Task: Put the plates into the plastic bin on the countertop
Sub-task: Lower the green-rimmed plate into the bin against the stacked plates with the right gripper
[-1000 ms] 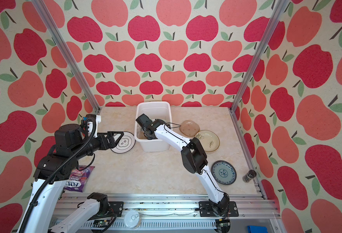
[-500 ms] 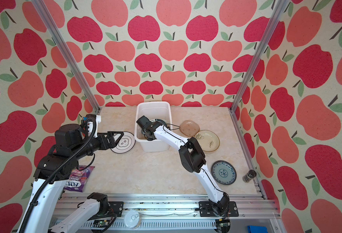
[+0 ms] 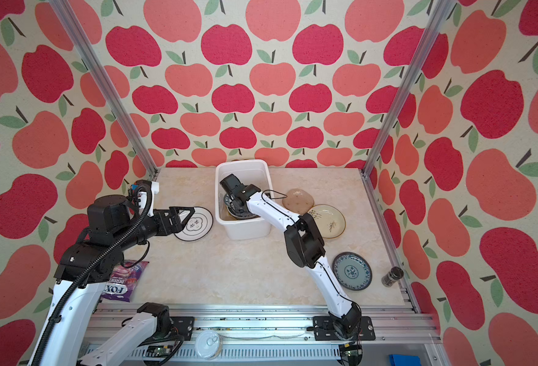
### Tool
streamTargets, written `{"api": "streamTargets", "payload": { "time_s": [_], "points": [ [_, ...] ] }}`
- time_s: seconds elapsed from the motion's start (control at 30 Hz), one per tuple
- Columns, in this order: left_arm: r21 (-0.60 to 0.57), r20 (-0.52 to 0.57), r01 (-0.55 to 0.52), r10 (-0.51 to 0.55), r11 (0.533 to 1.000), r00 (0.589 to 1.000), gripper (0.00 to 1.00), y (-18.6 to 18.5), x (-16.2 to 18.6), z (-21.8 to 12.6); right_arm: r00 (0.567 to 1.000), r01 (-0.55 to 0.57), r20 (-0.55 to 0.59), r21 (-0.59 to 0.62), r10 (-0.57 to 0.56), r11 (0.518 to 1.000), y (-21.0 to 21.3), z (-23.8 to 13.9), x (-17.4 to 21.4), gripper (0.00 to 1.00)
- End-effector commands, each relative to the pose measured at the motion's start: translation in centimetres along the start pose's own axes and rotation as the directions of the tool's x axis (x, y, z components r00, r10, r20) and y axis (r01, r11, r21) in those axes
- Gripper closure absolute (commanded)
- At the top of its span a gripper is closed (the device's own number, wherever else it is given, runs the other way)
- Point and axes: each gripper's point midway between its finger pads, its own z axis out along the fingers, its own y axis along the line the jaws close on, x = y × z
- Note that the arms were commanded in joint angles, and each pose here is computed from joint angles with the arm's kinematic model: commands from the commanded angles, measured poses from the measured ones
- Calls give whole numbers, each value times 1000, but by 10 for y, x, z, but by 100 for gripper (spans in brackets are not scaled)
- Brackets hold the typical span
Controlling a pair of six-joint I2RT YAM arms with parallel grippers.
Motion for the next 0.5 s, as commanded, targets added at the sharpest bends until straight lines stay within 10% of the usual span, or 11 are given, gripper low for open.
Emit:
{"api": "streamTargets", "payload": {
  "time_s": [0.0,0.47],
  "points": [
    [14,-1,9,-9,1000,1000,1,-2,0,-1,998,-64,17,24,63,998,-5,12,-6,27],
    [7,20,17,-17,1000,1000,1,-1,-3,-6,996,-49,84,163,35,985,-27,-13,-17,23]
  ]
}}
